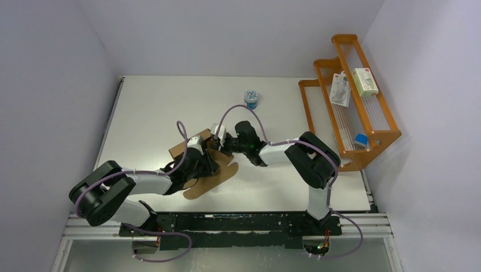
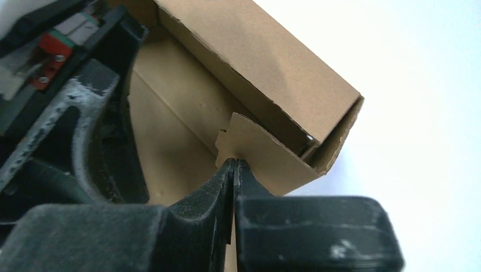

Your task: Fold the paper box

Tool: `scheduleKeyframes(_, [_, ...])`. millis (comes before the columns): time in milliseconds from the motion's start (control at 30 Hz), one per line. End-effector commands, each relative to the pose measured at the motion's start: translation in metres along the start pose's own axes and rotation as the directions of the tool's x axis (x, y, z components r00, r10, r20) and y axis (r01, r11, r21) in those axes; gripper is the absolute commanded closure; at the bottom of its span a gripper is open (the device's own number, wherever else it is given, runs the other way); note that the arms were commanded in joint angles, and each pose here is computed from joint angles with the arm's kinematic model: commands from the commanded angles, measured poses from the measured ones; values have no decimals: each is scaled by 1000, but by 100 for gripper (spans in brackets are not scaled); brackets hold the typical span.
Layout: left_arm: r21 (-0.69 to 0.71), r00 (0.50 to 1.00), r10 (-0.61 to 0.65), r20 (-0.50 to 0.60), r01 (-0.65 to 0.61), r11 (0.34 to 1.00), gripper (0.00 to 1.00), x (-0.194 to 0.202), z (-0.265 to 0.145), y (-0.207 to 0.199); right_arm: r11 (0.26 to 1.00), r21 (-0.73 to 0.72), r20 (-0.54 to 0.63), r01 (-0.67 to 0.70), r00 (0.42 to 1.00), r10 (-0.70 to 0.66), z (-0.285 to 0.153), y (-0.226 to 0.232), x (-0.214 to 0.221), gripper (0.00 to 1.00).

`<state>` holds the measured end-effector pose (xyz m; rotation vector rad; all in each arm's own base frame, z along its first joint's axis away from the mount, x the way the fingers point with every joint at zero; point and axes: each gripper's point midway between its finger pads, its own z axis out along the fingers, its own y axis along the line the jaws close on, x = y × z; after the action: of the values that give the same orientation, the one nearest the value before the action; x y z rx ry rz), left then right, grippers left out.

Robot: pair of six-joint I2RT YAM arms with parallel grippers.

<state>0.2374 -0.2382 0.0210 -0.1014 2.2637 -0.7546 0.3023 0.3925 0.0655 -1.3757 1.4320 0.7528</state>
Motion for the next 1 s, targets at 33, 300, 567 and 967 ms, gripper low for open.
scheduleKeyframes(33, [-87,986,34,-165,-49,995,61,44,-8,32,962,268,67,-54,997,38,-11,-42,-17,89])
scheduleKeyframes(300, [-81,985,30,-170,-45,996,61,47,-6,32,937,329,106,-119,990,89,-22,-43,-16,92])
scheduleKeyframes(567, [-78,984,32,-175,-46,996,61,49,-7,33,948,290,119,-135,987,104,-12,-40,-15,64])
scheduleKeyframes(967, [-68,983,49,-180,-62,996,62,49,-9,32,986,132,94,-101,992,89,13,-40,-15,48])
